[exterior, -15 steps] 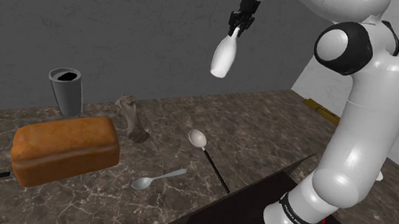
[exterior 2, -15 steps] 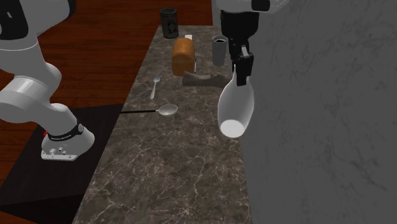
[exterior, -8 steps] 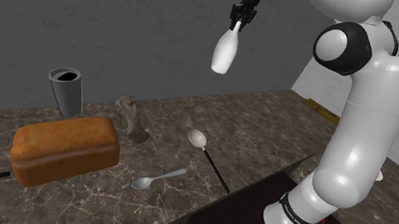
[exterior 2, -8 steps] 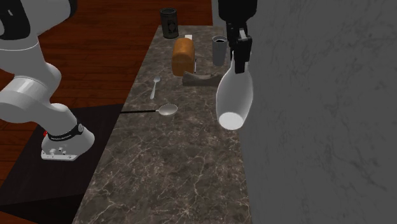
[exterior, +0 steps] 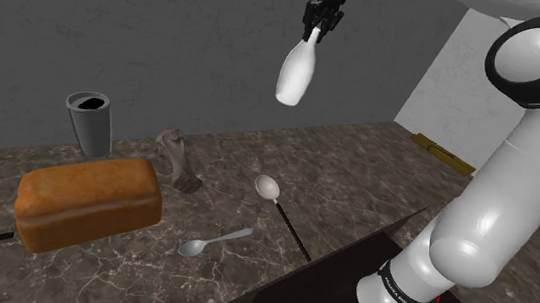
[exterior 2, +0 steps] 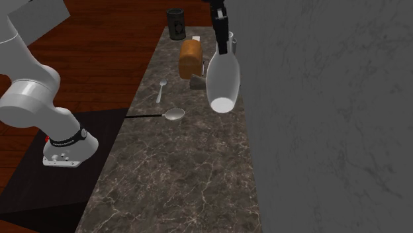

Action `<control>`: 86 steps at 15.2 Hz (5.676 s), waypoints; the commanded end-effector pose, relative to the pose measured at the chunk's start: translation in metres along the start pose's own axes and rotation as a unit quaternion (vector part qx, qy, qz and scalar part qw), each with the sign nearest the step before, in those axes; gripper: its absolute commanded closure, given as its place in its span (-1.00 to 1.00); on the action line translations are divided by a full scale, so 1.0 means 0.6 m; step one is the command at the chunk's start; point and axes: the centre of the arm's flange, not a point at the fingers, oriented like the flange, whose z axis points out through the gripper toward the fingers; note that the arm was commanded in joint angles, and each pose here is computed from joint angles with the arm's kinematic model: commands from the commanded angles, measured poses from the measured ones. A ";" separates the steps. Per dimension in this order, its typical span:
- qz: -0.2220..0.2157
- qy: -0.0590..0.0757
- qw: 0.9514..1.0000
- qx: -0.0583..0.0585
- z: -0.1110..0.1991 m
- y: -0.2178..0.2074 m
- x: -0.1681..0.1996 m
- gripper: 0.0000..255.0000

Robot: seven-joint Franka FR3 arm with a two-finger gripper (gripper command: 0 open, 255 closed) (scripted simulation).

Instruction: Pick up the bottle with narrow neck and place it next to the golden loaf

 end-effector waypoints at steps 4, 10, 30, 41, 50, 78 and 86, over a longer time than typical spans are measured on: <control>0.000 0.000 1.000 0.000 -0.001 -0.098 -0.057 1.00; 0.000 0.000 1.000 0.000 -0.012 -0.213 -0.120 1.00; 0.000 0.000 1.000 0.000 -0.049 -0.597 -0.332 1.00; 0.000 0.000 1.000 0.000 -0.069 -0.808 -0.448 1.00; 0.000 0.000 1.000 0.000 -0.064 -0.937 -0.521 1.00; 0.000 0.000 1.000 0.000 0.179 -0.939 -0.560 1.00; 0.000 0.000 1.000 0.000 0.249 -0.940 -0.571 1.00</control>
